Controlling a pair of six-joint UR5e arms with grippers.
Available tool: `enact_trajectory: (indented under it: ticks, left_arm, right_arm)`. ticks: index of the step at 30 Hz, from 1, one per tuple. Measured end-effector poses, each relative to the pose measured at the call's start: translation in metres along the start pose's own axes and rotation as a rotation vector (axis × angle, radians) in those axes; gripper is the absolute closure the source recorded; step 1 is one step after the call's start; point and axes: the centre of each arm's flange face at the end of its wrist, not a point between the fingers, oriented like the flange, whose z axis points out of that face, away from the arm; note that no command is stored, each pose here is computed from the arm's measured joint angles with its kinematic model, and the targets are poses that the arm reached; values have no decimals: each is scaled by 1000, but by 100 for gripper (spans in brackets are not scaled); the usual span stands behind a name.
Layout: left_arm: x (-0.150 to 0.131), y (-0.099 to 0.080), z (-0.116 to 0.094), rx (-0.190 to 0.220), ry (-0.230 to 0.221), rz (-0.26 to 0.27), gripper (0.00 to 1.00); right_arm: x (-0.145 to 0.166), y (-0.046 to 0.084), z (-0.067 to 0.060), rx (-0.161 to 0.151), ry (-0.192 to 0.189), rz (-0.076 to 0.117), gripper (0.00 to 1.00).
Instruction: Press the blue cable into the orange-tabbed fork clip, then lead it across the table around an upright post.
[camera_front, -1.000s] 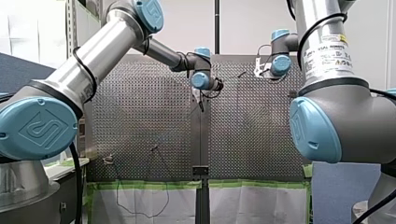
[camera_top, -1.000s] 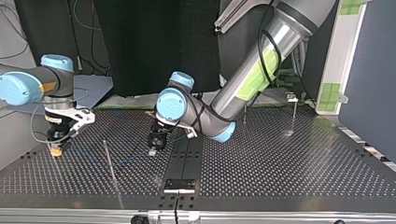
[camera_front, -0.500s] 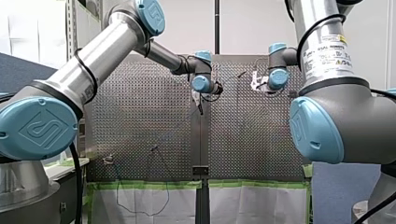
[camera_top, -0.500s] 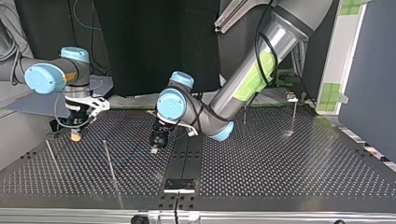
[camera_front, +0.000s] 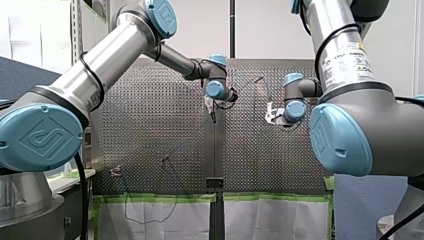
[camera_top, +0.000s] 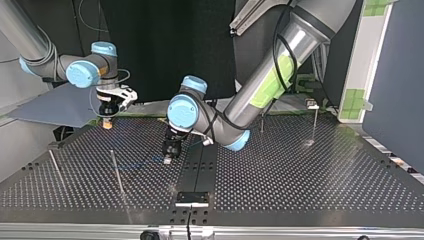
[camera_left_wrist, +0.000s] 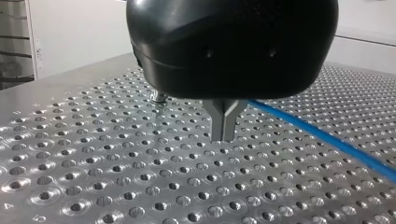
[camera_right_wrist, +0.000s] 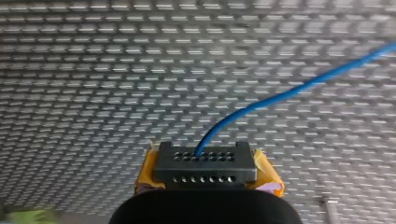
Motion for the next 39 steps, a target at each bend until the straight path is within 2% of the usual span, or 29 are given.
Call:
enact_trajectory:
  ticks: [5,13,26,32,39]
  left_arm:
    - [0,1,0,-7,-1,9,100]
    - [0,0,-1,-8,0,17,100]
    - [-2,3,1,-27,-16,22,100]
    - [-2,3,1,-37,-18,23,100]
    - [-2,5,1,-41,-19,23,100]
  right_arm:
    - [-30,1,1,-3,-21,0,100]
    - [-74,7,11,-22,-64,-12,100]
    - [-117,24,25,-45,-81,-46,100]
    - [-138,33,30,-58,-91,-45,100]
    - [-172,42,35,-71,-110,-36,100]
